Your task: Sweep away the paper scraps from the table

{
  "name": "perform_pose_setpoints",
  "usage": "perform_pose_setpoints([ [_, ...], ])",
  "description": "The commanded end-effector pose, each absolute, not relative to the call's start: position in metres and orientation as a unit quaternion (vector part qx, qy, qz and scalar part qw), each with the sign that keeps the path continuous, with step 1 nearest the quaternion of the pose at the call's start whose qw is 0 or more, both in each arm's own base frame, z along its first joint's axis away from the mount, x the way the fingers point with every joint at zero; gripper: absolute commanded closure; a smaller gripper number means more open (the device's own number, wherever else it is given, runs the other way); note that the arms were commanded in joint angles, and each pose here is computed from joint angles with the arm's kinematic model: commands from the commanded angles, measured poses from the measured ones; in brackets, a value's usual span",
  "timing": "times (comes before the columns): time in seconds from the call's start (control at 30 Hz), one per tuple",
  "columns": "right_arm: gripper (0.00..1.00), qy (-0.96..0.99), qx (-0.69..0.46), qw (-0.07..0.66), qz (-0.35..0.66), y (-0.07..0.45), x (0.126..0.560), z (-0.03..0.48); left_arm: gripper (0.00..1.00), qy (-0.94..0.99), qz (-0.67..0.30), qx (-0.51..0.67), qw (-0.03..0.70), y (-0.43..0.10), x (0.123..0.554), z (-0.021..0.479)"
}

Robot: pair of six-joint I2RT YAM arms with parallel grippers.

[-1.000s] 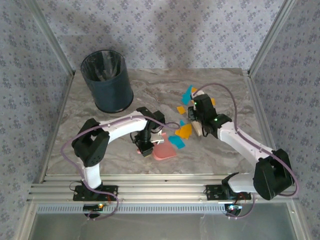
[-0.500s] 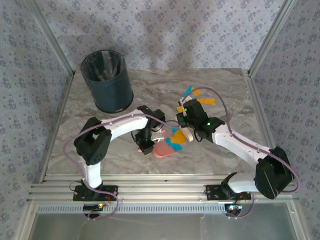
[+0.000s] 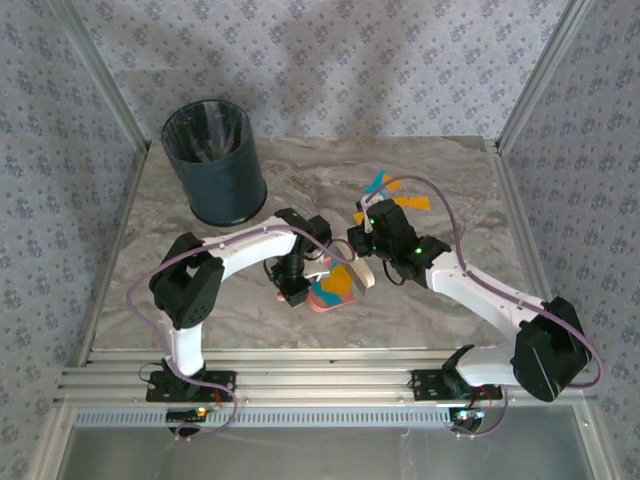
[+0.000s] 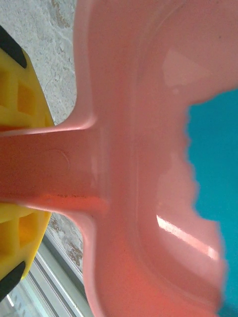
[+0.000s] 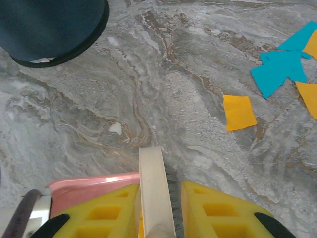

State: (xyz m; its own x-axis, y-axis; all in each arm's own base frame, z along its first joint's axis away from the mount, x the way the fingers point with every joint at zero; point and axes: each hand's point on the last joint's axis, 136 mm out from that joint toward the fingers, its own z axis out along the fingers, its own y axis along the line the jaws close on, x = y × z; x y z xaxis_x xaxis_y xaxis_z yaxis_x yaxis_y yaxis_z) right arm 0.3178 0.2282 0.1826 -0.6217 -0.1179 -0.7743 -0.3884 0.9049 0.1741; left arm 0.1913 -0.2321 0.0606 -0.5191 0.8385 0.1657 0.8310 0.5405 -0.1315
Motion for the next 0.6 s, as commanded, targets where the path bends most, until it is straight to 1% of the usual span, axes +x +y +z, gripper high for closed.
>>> perform_pose_setpoints([
  [0.0,1.0,0.873,-0.139,0.416,0.212,0.24,0.308,0.2,1.0,-0.871,0.009,-0.479,0.111,-0.232,0.195,0.058],
  [0.23,1.0,0.865,-0.111,0.449,0.194,0.223,0.308,0.218,1.0,-0.87,0.007,-0.48,0.112,-0.231,0.194,0.056],
  [0.4,1.0,0.865,-0.062,0.479,0.134,0.194,0.314,0.22,1.0,-0.87,0.014,-0.48,0.112,-0.233,0.193,0.055],
  [0.57,1.0,0.872,-0.032,0.482,0.08,0.174,0.317,0.211,1.0,-0.869,0.017,-0.481,0.11,-0.234,0.193,0.054],
])
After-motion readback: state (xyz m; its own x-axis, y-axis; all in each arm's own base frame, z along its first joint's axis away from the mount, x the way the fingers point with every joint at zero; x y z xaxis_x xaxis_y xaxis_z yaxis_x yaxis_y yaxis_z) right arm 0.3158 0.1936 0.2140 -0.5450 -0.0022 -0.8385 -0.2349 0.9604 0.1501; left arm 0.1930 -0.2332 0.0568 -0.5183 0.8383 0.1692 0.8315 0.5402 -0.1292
